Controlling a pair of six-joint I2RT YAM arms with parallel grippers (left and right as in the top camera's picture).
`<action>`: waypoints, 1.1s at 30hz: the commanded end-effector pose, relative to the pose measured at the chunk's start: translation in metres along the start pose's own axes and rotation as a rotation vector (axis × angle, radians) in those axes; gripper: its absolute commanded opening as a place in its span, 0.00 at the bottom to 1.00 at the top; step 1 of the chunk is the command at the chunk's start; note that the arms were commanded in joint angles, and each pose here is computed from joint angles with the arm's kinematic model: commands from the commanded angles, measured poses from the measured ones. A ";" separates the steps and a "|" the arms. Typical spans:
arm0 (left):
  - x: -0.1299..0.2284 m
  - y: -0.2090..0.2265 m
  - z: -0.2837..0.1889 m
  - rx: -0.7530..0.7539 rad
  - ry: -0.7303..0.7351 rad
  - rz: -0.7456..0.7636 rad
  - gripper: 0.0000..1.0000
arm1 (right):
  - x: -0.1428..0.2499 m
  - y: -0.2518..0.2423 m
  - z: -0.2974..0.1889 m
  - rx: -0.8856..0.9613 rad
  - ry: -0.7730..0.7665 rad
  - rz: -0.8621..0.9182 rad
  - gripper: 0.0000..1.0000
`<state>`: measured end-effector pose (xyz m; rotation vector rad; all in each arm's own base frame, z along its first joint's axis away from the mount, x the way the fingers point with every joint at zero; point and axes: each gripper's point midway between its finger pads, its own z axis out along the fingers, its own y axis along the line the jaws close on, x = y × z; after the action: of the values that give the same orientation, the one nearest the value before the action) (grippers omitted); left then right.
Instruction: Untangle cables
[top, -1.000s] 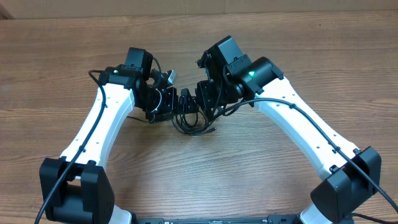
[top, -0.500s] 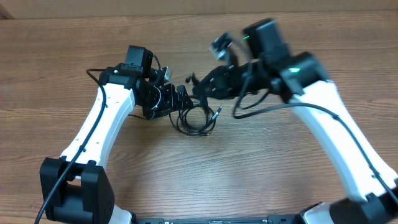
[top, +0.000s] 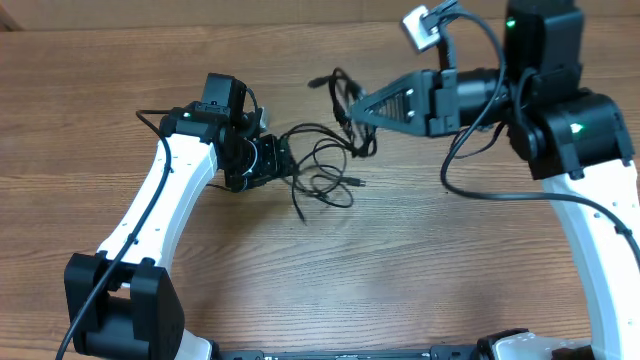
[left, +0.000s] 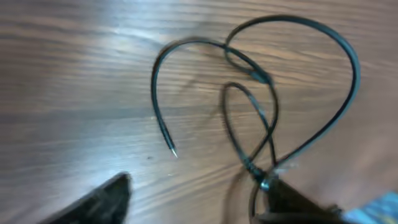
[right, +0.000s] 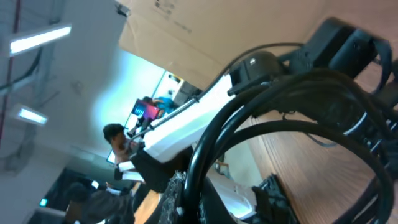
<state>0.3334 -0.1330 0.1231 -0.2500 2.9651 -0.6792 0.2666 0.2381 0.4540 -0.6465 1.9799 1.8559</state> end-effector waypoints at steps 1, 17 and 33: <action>-0.008 0.024 -0.002 -0.153 -0.058 -0.124 0.52 | -0.009 0.018 -0.022 -0.008 -0.043 -0.015 0.04; -0.002 0.027 -0.003 -0.165 -0.032 -0.126 0.04 | 0.031 -0.176 -0.193 1.332 -0.461 0.485 0.19; 0.003 -0.139 -0.095 0.643 0.036 0.264 0.04 | 0.071 -0.187 -0.122 1.067 -0.083 0.474 0.66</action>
<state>0.3443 -0.1861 0.1997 -0.0351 2.7803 -1.1656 0.3240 0.0735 0.2727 0.4389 2.7251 0.5612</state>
